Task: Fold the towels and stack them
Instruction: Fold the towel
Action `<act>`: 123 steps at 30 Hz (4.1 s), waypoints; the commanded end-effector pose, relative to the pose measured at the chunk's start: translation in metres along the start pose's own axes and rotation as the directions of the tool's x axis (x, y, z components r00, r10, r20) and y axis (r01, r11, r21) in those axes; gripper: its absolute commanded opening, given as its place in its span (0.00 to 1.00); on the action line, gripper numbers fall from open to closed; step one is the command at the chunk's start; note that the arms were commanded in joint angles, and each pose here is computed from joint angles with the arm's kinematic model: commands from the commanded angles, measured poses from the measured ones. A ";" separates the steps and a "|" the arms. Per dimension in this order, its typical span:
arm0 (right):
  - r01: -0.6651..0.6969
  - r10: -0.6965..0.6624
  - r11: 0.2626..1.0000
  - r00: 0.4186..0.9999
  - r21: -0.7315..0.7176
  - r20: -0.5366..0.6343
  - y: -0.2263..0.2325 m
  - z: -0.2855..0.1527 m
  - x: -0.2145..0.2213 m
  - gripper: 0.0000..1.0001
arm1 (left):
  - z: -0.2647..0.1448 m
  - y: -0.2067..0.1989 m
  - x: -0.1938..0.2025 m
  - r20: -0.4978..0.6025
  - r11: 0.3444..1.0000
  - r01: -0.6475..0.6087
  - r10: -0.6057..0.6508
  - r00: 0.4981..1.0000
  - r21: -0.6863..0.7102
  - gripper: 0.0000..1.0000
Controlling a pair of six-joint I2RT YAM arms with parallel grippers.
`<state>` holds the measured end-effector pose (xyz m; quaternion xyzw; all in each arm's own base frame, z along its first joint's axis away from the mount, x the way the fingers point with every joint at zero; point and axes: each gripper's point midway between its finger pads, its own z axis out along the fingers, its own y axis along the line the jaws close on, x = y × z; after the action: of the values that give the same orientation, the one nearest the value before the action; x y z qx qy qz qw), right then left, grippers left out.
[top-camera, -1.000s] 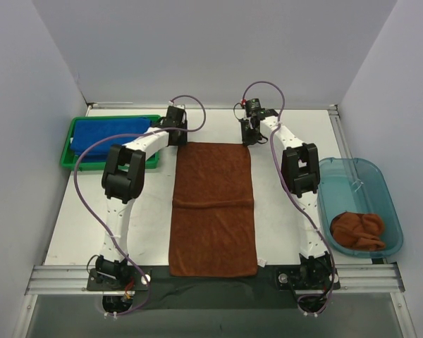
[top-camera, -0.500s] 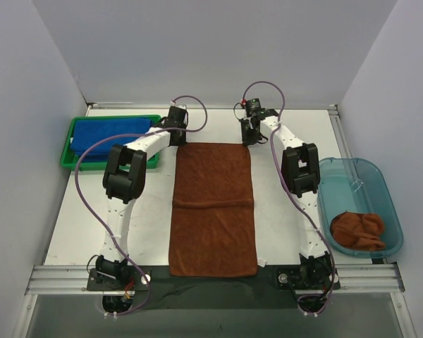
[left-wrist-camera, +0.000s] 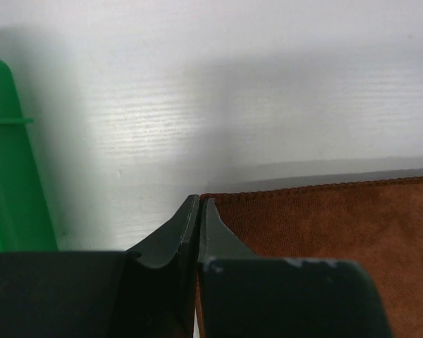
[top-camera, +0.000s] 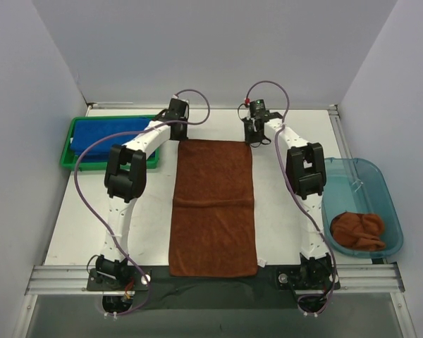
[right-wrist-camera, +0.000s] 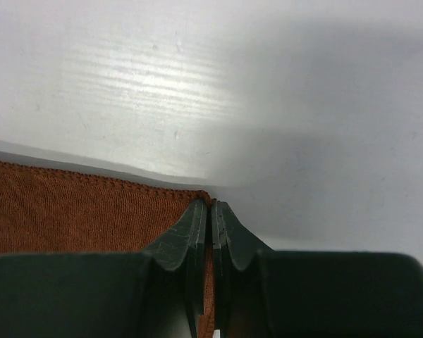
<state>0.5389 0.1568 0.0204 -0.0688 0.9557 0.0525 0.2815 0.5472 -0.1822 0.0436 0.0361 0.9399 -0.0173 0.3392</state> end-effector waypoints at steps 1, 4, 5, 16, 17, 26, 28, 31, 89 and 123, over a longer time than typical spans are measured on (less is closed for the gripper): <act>-0.011 0.002 0.999 0.977 0.042 0.211 -0.019 -0.043 -0.067 0.00 | -0.020 0.007 -0.064 0.137 1.000 0.001 -0.002 0.991 0.011 0.00; -0.012 -0.011 0.998 0.947 0.067 0.322 -0.029 -0.053 -0.099 0.00 | -0.020 0.014 -0.086 0.180 1.000 0.026 -0.027 0.983 0.008 0.00; -0.005 -0.021 0.997 0.935 0.073 0.355 -0.030 -0.057 -0.108 0.00 | -0.027 0.014 -0.104 0.221 0.999 0.035 -0.038 0.975 0.015 0.00; 0.042 -0.103 0.992 0.793 0.116 0.600 -0.049 -0.078 -0.182 0.00 | -0.020 0.031 -0.145 0.320 0.993 0.079 -0.103 0.942 0.088 0.00; 0.043 -0.105 0.992 0.788 0.116 0.606 -0.049 -0.081 -0.183 0.00 | -0.020 0.033 -0.145 0.318 0.993 0.082 -0.106 0.942 0.089 0.00; 0.095 -0.073 0.995 0.769 0.000 0.635 -0.021 -0.124 -0.145 0.00 | -0.055 0.028 -0.127 0.324 0.982 0.021 -0.081 0.942 0.185 0.00; 0.107 -0.076 0.994 0.776 -0.012 0.627 -0.016 -0.133 -0.129 0.00 | -0.079 0.028 -0.135 0.365 0.980 0.015 -0.088 0.927 0.199 0.00; 0.103 -0.054 0.994 0.778 -0.042 0.626 -0.006 -0.153 -0.115 0.00 | -0.095 0.031 -0.114 0.355 0.979 0.015 -0.089 0.931 0.204 0.00; -0.338 0.310 0.939 0.910 -0.059 -0.276 0.012 -0.145 0.252 0.00 | -0.166 0.009 0.241 -0.313 0.957 0.265 -0.217 0.925 0.120 0.00; -0.312 0.306 0.942 0.950 -0.120 -0.061 0.009 -0.211 0.184 0.00 | -0.229 -0.003 0.165 -0.092 0.963 0.199 -0.184 0.979 0.184 0.00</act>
<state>0.2991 0.1267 0.1251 0.0500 0.9362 0.1823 0.2962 0.2965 -0.1810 0.1413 -0.0234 0.9271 -0.1776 0.3291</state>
